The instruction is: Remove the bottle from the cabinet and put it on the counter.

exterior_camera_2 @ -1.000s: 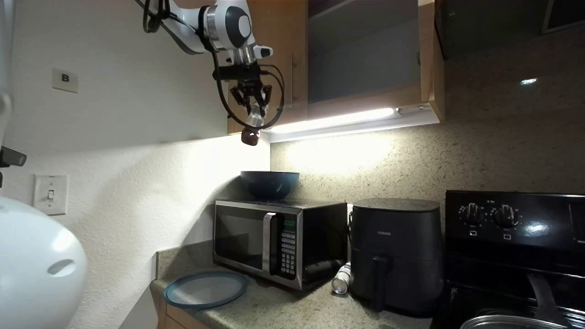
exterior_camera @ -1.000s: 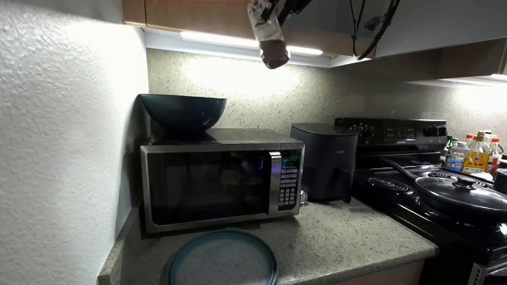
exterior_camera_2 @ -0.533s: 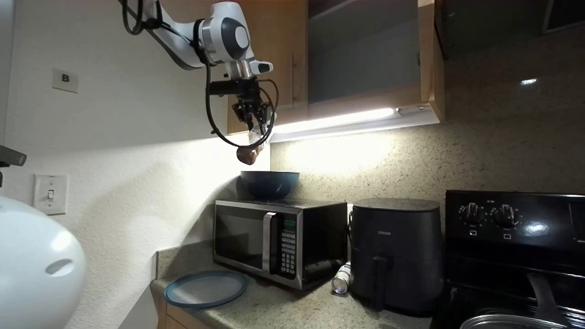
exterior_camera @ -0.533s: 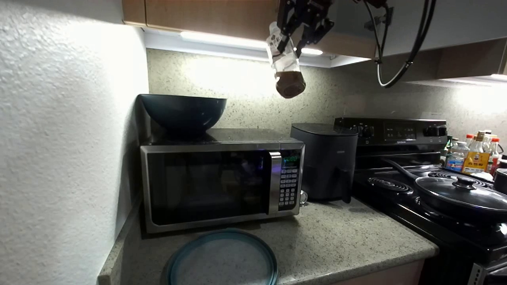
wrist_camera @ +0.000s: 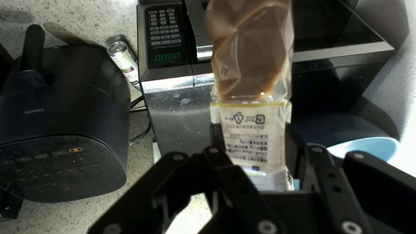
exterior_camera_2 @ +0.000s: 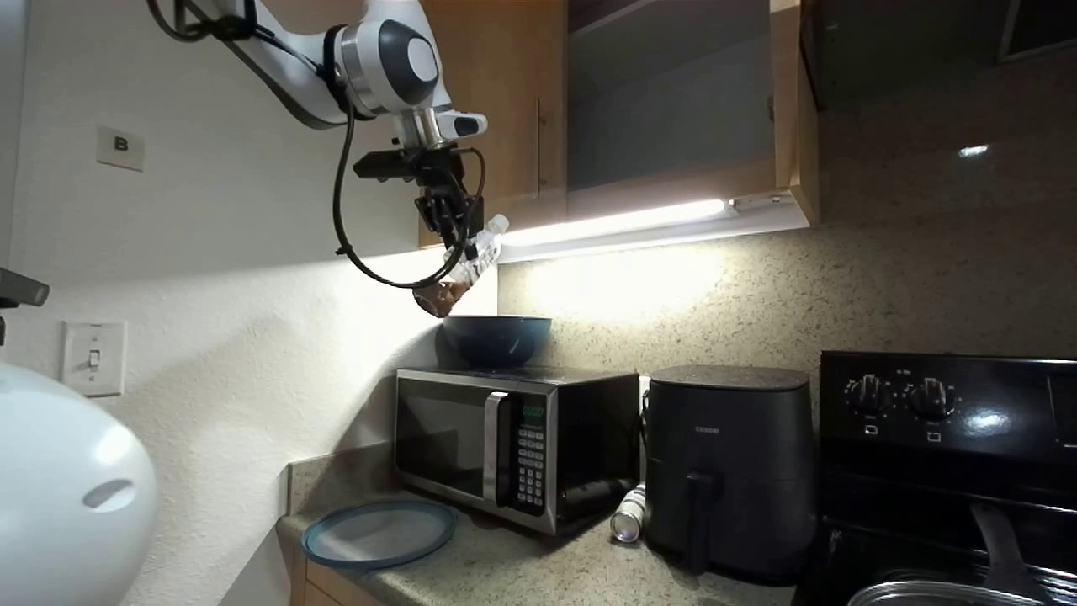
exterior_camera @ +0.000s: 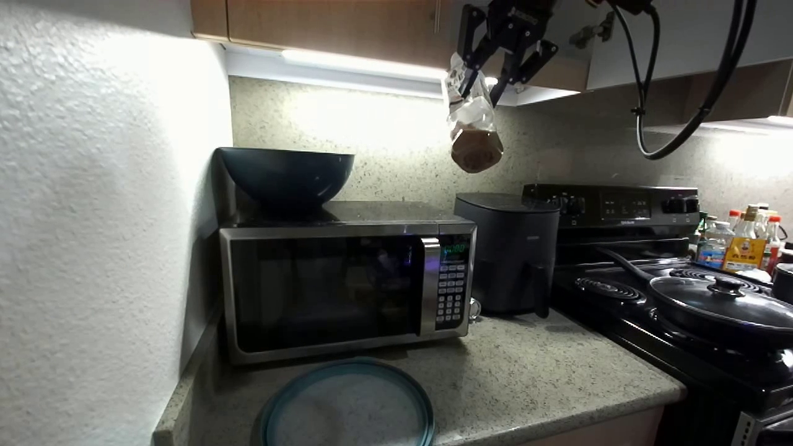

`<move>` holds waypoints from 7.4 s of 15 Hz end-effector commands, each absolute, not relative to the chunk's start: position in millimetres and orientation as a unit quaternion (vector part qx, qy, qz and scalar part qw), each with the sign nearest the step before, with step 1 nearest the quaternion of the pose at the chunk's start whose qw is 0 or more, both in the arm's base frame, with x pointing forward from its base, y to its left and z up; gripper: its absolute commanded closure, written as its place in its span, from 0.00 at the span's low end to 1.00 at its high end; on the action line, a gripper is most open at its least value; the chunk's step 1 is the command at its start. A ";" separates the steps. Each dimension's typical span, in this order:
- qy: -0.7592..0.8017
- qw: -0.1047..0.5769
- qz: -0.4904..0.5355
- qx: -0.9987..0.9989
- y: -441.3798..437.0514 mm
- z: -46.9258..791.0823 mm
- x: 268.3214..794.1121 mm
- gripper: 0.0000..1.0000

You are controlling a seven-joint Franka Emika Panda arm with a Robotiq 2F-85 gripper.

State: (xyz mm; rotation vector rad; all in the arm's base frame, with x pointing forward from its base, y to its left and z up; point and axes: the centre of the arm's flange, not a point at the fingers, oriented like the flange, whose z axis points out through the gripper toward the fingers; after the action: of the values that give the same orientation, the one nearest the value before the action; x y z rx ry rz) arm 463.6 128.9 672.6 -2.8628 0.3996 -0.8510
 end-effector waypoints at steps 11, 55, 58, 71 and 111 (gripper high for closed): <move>0.236 0.059 -0.253 -0.936 117.6 618.9 395.6 0.80; 0.519 -0.267 -0.324 -0.745 10.6 463.4 432.6 0.55; 0.526 -0.299 -0.328 -0.725 13.8 449.9 441.6 0.80; 0.496 -0.389 -0.330 -0.702 18.6 381.9 468.9 0.55; 0.516 -0.434 -0.358 -0.646 38.0 241.1 576.3 0.29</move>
State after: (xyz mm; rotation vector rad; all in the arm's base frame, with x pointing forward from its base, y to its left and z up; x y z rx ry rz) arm 570.9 37.2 241.8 -2.8940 2.3187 -1.5844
